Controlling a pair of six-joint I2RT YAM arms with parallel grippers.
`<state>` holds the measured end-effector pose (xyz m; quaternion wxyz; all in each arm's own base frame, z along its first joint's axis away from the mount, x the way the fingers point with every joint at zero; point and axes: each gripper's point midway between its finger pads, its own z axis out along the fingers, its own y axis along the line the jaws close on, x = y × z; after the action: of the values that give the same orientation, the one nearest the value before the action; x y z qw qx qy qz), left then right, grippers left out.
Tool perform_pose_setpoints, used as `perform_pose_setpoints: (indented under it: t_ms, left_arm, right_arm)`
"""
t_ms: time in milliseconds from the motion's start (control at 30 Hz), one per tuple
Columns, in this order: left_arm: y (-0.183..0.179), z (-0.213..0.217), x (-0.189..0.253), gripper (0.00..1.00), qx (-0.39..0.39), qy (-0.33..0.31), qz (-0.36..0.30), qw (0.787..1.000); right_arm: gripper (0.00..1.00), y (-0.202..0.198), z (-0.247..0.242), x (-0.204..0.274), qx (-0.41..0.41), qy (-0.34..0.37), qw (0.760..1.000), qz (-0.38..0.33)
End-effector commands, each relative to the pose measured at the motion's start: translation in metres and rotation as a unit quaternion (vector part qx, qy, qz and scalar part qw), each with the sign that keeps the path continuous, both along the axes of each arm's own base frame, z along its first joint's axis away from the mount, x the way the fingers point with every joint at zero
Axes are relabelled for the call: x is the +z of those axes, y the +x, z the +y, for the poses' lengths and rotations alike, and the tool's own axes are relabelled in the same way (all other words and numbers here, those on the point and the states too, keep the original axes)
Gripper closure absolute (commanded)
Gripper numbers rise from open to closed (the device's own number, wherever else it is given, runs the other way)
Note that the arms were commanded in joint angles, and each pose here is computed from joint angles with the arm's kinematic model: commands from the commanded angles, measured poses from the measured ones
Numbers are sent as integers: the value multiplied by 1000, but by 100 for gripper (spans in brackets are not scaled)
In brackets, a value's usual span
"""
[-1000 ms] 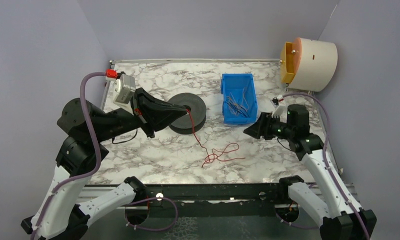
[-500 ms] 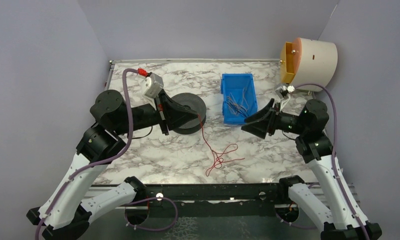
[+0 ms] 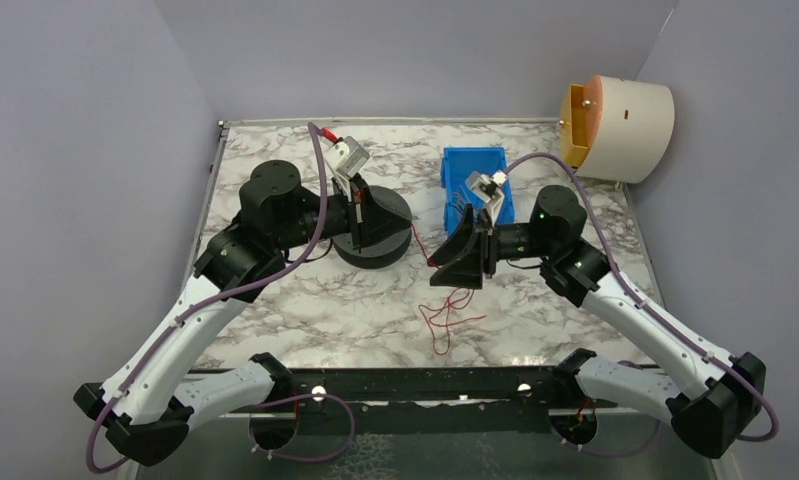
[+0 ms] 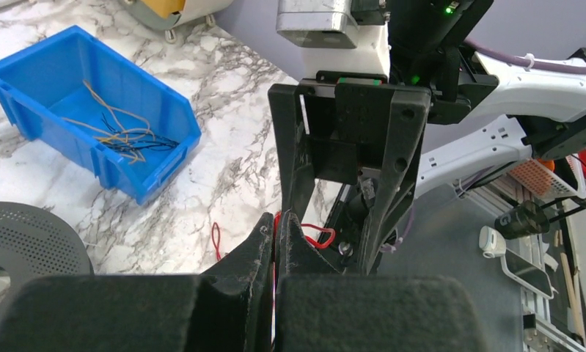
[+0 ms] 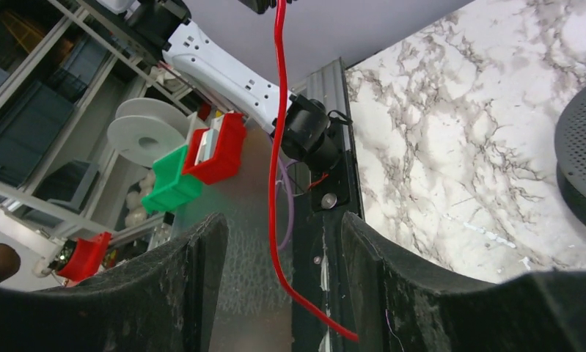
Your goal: Wrap the cables
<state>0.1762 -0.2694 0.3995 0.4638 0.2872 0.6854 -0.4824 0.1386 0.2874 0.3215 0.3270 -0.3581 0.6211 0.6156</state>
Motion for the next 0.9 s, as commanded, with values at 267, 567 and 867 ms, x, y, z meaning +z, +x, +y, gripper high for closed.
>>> perform_pose_setpoints:
  t_ms: [267, 567, 867]
  left_arm:
    - [-7, 3, -8, 100, -8, 11, 13, 1000]
    - [-25, 7, -25, 100, -47, 42, 23, 998]
    - [-49, 9, -57, 100, -105, 77, 67, 989]
  right_arm:
    - [69, 14, 32, -5, -9, -2, 999, -38]
    - [99, 32, 16, -31, -87, -64, 993, -58]
    - [99, 42, -4, -51, -135, -126, 979, -91]
